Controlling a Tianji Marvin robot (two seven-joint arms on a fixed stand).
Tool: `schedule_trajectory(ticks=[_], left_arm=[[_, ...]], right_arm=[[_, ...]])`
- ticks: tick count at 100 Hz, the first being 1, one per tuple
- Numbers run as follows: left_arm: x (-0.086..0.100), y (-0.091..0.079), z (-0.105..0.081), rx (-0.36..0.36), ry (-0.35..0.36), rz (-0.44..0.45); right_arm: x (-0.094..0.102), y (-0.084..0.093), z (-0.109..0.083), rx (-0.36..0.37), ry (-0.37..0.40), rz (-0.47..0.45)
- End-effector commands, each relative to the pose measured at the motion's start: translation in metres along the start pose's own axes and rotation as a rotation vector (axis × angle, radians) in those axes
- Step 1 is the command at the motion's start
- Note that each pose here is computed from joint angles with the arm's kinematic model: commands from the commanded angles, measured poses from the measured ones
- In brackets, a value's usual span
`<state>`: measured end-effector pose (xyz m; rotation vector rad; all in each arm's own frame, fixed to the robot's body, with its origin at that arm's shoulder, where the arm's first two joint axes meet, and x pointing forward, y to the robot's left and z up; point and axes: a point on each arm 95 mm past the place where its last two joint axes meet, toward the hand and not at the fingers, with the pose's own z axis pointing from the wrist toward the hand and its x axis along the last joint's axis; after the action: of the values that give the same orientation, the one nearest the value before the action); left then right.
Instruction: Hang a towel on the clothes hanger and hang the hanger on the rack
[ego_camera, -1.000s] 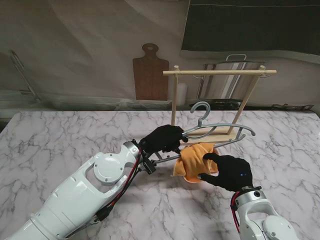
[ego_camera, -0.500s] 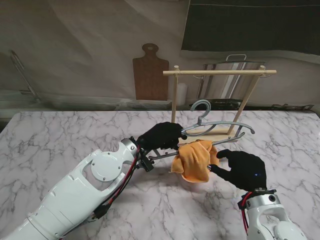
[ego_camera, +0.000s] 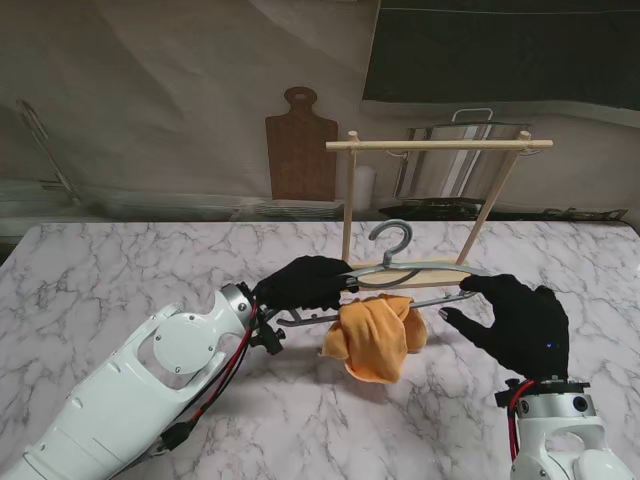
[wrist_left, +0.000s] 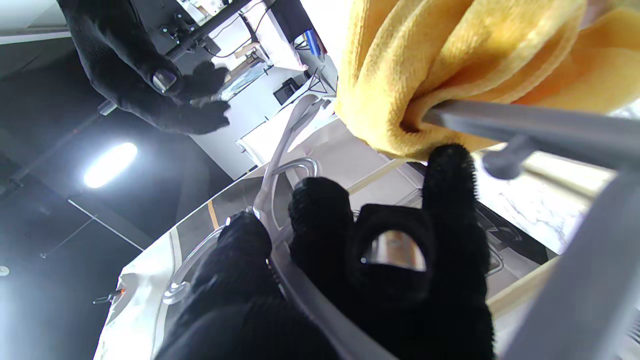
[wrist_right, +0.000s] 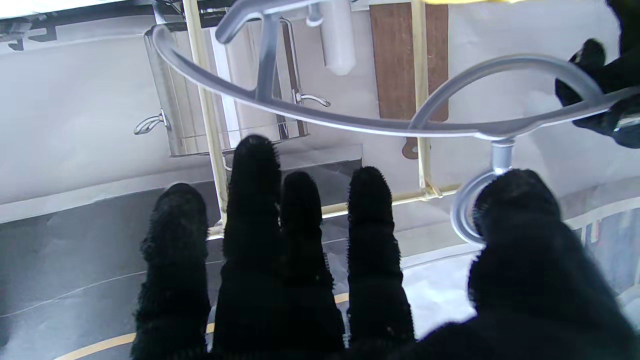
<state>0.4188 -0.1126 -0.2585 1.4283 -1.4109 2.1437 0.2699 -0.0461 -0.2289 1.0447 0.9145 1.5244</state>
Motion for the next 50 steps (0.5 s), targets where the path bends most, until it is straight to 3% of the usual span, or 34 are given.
schedule_trajectory(ticks=[1, 29, 50], left_arm=[[0.002, 0.003, -0.006, -0.027, 0.013, 0.015], [0.008, 0.007, -0.011, -0.045, 0.053, 0.037], [0.014, 0.010, -0.006, -0.046, 0.080, 0.036]], right_arm=[[-0.002, 0.000, 0.002, -0.012, 0.016, -0.003], [0.003, -0.002, 0.021, 0.026, 0.109, 0.019], [0.008, -0.011, 0.038, 0.135, 0.143, 0.031]])
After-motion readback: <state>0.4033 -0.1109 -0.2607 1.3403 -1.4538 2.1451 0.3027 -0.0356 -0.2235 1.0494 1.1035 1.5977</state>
